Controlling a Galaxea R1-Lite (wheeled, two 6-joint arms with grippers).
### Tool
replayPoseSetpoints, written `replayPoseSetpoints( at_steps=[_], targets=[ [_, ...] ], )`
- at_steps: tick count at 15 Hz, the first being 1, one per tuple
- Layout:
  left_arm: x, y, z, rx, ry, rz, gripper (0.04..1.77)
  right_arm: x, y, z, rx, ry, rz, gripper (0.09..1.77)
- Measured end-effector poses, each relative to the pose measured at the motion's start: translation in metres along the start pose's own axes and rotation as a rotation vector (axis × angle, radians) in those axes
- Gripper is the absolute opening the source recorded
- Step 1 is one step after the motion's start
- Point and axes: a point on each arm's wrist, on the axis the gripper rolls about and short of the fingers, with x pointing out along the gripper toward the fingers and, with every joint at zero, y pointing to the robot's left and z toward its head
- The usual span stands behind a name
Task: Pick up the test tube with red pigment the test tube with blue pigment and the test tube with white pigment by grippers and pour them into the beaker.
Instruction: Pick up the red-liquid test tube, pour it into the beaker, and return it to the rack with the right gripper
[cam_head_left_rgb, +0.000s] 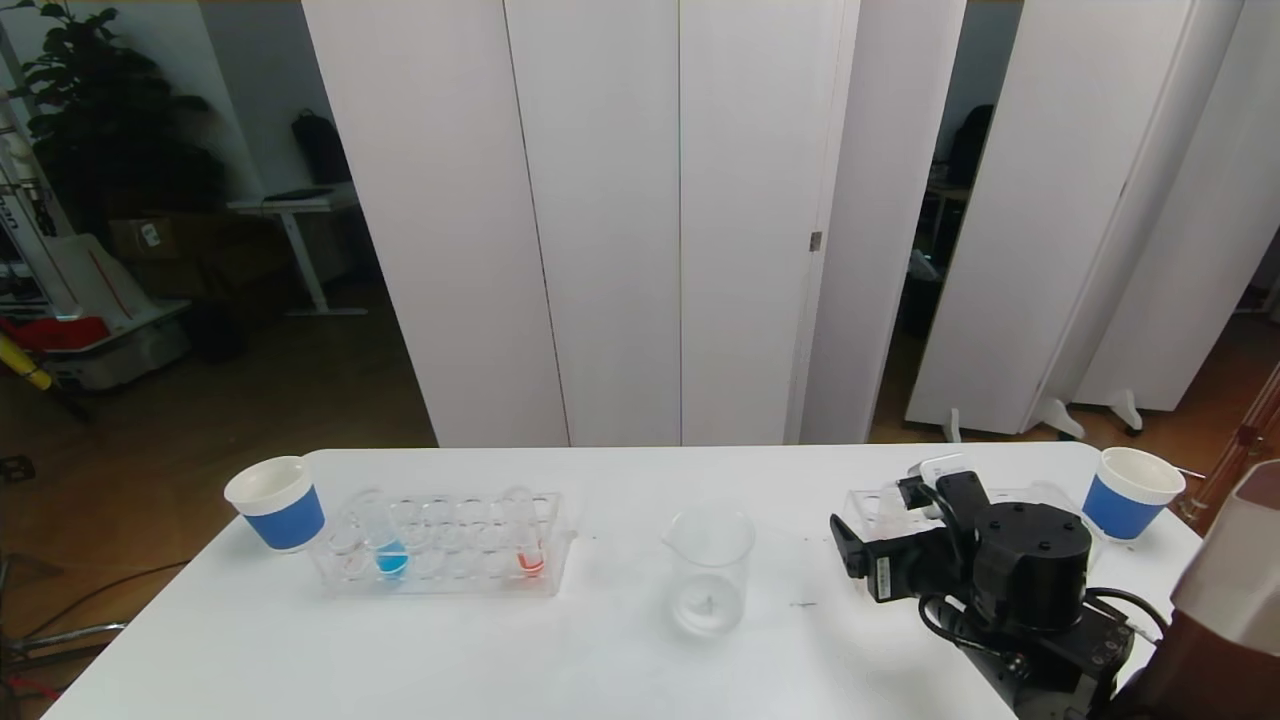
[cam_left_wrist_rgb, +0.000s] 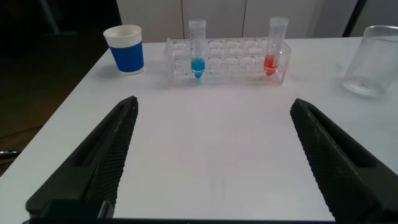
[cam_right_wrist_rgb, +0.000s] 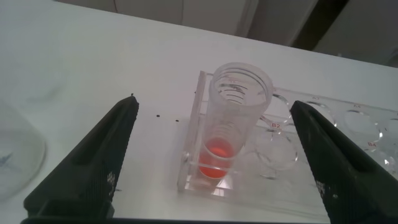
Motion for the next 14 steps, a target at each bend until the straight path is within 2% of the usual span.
replayPoseSetpoints(
  at_steps=[8, 9, 10, 11, 12, 13, 14],
  targets=[
    [0.0, 0.0, 0.0, 0.0, 0.0, 0.0, 1.75, 0.0055, 0.0029, -0.0006, 0.012, -0.026, 0.002, 1.75],
    [0.0, 0.0, 0.0, 0.0, 0.0, 0.0, 1.75, 0.0066, 0.0024, -0.0007, 0.014, -0.031, -0.001, 1.71],
    [0.0, 0.0, 0.0, 0.0, 0.0, 0.0, 1.75, 0.0076, 0.0018, -0.001, 0.016, -0.034, -0.003, 1.52],
    [0.0, 0.0, 0.0, 0.0, 0.0, 0.0, 1.75, 0.0083, 0.0018, -0.0016, 0.016, -0.033, -0.004, 1.2],
    [0.0, 0.0, 0.0, 0.0, 0.0, 0.0, 1.75, 0.0087, 0.0016, -0.0024, 0.016, -0.03, -0.01, 0.72],
    [0.0, 0.0, 0.0, 0.0, 0.0, 0.0, 1.75, 0.0092, 0.001, -0.0023, 0.019, -0.032, -0.01, 0.44],
    [0.0, 0.0, 0.0, 0.0, 0.0, 0.001, 1.75, 0.0091, 0.0015, -0.0026, 0.02, -0.031, -0.009, 0.41]
  ],
)
